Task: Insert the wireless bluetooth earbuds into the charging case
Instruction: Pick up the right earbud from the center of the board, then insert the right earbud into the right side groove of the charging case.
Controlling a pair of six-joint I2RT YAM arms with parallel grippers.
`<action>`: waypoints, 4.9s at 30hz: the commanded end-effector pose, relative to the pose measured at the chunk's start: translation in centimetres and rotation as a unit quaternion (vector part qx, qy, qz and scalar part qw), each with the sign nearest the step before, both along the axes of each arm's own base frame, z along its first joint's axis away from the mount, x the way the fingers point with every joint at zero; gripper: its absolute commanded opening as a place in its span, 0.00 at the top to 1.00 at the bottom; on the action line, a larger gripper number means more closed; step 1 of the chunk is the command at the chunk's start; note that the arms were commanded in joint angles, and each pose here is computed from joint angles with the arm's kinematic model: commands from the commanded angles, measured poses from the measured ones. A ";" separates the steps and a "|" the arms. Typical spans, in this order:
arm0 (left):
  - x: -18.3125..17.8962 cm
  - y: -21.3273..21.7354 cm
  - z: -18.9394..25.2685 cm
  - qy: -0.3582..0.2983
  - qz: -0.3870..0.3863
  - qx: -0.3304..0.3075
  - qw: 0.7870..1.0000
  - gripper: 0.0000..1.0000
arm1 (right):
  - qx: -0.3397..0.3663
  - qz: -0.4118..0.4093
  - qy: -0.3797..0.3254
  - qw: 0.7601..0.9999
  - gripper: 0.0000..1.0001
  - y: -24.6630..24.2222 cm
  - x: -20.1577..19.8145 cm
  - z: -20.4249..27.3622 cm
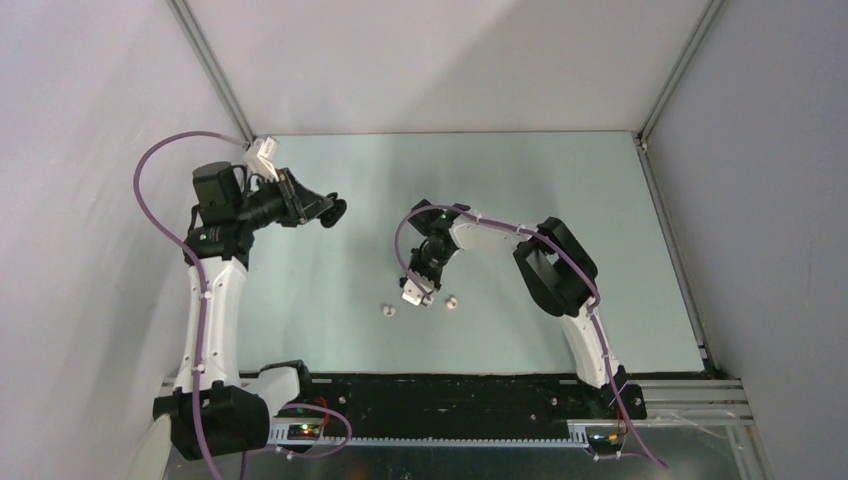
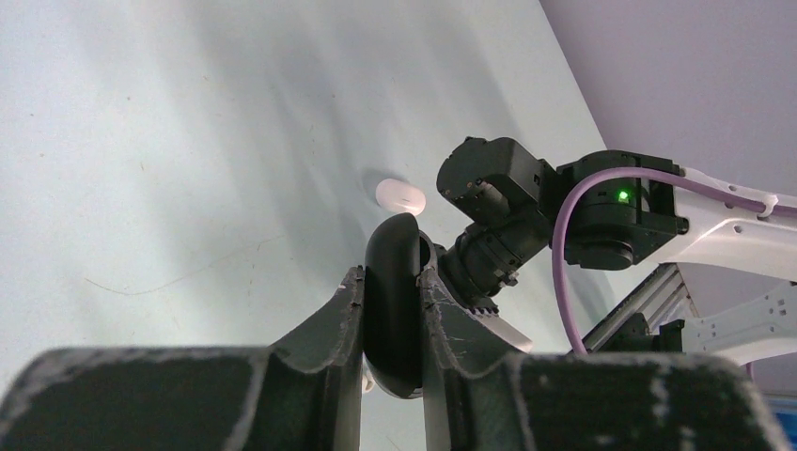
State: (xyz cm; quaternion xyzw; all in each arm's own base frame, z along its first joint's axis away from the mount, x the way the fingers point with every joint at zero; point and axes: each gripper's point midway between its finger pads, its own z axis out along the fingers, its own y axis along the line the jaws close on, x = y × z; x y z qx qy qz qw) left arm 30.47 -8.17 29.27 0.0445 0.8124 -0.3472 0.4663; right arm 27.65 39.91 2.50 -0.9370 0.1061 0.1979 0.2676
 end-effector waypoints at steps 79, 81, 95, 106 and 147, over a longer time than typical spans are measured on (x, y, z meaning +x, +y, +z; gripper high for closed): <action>0.8 0.8 -2.9 0.005 -0.001 0.035 0.999 1.00 | -0.025 -0.179 0.066 0.981 1.00 -0.1 1.5 9.3; 1.1 0.4 -3.9 0.007 -0.018 0.050 0.999 1.00 | -0.035 -0.196 0.071 0.977 1.00 -2.3 1.0 11.5; 2.8 -11.3 -5.0 -0.020 -0.227 0.095 0.969 1.00 | 0.002 -0.368 0.065 0.928 1.00 -10.2 -0.5 24.1; 2.6 -17.2 -4.7 -0.021 -0.323 0.066 0.944 1.00 | -0.012 -0.438 0.051 0.897 1.00 -9.9 0.9 25.0; 1.0 -19.2 -2.9 -0.023 -0.405 -0.012 0.914 1.00 | 0.087 -0.449 0.087 0.885 1.00 -5.6 2.5 24.7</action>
